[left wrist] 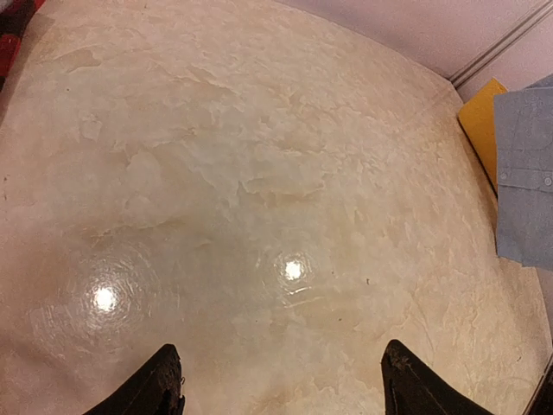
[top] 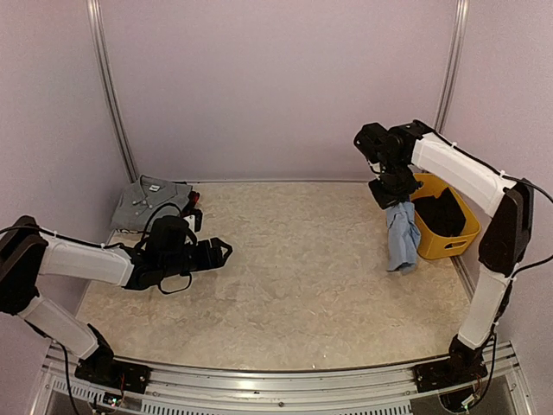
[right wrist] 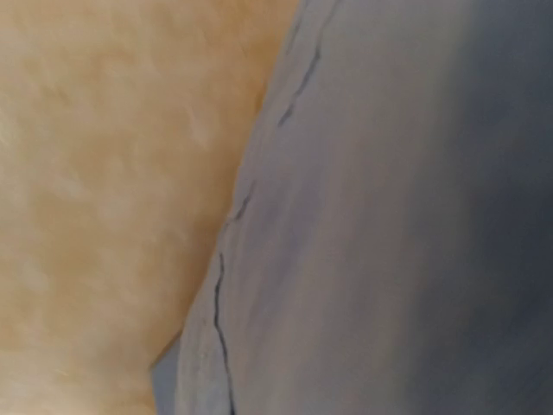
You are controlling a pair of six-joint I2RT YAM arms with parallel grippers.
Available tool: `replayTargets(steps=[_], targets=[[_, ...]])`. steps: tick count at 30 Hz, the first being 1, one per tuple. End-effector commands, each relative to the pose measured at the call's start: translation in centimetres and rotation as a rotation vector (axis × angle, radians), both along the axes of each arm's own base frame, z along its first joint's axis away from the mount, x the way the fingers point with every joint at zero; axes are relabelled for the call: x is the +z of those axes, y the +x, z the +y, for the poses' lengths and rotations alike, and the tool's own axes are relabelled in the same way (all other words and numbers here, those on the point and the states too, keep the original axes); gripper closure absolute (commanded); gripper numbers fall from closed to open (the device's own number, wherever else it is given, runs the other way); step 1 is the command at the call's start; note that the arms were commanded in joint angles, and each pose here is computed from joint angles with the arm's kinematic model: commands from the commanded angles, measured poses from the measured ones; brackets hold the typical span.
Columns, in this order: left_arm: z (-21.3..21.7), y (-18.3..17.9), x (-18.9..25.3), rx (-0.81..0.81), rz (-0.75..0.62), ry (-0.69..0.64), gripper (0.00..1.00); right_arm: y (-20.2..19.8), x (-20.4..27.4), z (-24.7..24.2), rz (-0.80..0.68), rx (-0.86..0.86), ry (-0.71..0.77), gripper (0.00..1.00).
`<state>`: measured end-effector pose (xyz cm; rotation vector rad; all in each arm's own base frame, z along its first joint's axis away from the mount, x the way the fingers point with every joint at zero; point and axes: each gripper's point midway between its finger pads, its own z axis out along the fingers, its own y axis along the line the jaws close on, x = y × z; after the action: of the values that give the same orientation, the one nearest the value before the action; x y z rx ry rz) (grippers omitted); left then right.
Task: Fold and stack the long sleeve shirts
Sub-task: Turn over the square-folded shirt at the center of the board.
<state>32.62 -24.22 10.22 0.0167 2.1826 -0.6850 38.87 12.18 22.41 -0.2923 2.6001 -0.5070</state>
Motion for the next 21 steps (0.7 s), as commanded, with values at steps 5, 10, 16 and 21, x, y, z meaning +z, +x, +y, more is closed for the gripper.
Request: replayTargets(steps=[5, 10, 16, 21], targets=[[1.7, 0.6, 1.4, 0.052, -0.038, 0.057, 0.25, -1.0, -6.7, 4.0, 0.142, 0.09, -0.291, 1.0], [1.8, 0.6, 1.5, 0.055, -0.039, 0.06, 0.25, -2.4, -10.1, 9.5, 0.196, 0.2, -0.288, 1.0], [2.1, 0.6, 1.1, 0.062, -0.029, 0.066, 0.25, -3.6, -11.6, 15.1, 0.214, 0.31, -0.243, 1.0], [2.4, 0.5, 1.1, 0.071, -0.032, 0.071, 0.25, -4.9, -13.2, 17.8, 0.242, 0.37, -0.235, 1.0]])
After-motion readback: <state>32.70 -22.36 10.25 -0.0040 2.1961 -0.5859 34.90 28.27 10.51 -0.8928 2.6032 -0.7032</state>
